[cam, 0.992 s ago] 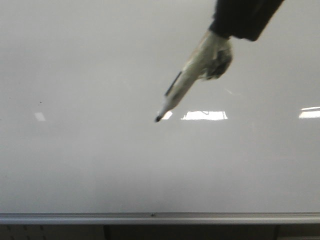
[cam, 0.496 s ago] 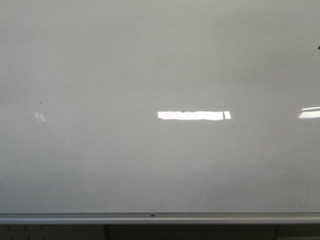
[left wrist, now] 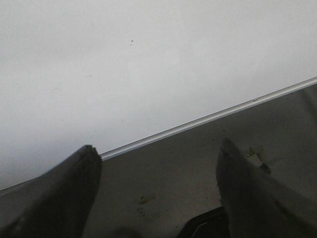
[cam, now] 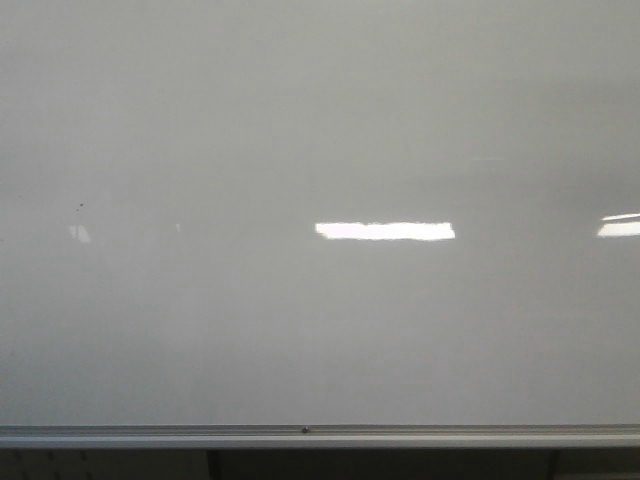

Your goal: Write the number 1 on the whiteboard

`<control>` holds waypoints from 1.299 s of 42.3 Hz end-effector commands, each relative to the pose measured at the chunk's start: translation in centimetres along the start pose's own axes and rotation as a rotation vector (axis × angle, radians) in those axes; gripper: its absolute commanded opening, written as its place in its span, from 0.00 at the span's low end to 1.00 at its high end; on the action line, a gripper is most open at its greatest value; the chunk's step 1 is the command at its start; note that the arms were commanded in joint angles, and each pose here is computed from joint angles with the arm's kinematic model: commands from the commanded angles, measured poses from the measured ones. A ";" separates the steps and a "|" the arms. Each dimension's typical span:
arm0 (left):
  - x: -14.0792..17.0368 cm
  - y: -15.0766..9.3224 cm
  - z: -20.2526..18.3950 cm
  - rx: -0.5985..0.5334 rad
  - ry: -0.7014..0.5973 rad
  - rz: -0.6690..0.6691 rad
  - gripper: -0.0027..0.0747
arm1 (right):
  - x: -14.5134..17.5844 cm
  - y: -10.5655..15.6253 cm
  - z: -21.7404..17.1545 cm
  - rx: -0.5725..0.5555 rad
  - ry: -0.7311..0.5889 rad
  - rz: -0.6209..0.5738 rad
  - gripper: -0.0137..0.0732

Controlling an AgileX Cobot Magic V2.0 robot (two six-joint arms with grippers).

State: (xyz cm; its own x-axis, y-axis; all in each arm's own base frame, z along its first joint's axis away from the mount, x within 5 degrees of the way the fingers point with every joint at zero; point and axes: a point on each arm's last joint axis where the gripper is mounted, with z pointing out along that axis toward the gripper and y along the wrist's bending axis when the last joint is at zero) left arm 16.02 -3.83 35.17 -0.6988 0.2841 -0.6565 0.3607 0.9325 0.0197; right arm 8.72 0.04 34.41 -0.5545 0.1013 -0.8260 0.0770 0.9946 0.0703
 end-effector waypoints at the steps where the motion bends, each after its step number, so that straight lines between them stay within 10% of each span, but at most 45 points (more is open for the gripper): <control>1: -1.0 0.0 -0.9 -0.007 -0.099 -0.017 0.66 | -1.8 0.6 0.0 -0.059 -0.151 0.009 0.07; 17: -1.0 0.0 -0.8 -0.006 -0.094 -0.017 0.66 | -4.6 0.6 3.3 0.105 -0.098 -0.047 0.07; 37: -1.0 0.0 -0.8 -0.006 -0.094 -0.017 0.66 | -6.6 2.6 6.2 -0.020 -0.195 -0.058 0.07; 55: -1.0 0.0 -0.8 -0.006 -0.094 -0.017 0.66 | -8.6 2.0 7.7 0.091 -0.136 -0.025 0.07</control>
State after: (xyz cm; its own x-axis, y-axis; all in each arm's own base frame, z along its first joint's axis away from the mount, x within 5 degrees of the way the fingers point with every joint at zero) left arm 16.03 -3.83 35.18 -0.6989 0.2825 -0.6571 0.3595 0.9330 0.0187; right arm 19.92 1.65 35.68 -0.5113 0.0659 -0.8569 0.1188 0.9929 0.0054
